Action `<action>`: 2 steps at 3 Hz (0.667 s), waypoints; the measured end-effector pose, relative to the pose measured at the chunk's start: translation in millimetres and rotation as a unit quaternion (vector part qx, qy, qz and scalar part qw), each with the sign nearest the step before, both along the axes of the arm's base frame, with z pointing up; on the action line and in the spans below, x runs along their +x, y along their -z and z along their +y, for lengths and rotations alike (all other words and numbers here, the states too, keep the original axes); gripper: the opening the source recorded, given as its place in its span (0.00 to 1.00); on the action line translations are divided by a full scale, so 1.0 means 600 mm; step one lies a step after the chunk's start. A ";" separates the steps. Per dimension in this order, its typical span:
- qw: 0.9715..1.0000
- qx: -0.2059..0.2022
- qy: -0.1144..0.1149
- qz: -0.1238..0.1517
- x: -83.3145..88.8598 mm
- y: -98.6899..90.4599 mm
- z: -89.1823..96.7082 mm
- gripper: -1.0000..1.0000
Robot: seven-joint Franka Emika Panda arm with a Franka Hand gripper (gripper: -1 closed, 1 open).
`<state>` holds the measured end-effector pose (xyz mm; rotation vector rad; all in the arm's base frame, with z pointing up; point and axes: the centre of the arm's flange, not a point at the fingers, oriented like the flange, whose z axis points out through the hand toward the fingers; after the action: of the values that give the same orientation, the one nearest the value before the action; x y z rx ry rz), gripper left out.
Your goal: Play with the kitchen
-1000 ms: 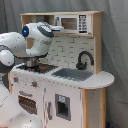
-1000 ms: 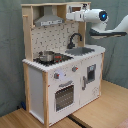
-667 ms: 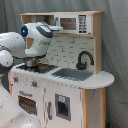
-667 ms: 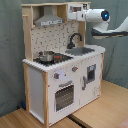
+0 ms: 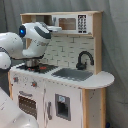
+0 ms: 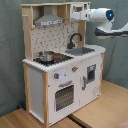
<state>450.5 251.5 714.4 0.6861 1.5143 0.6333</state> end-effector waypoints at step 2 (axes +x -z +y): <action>1.000 0.006 -0.008 0.005 -0.041 -0.002 -0.016 0.00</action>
<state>425.8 241.6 715.4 0.6875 1.5270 0.6526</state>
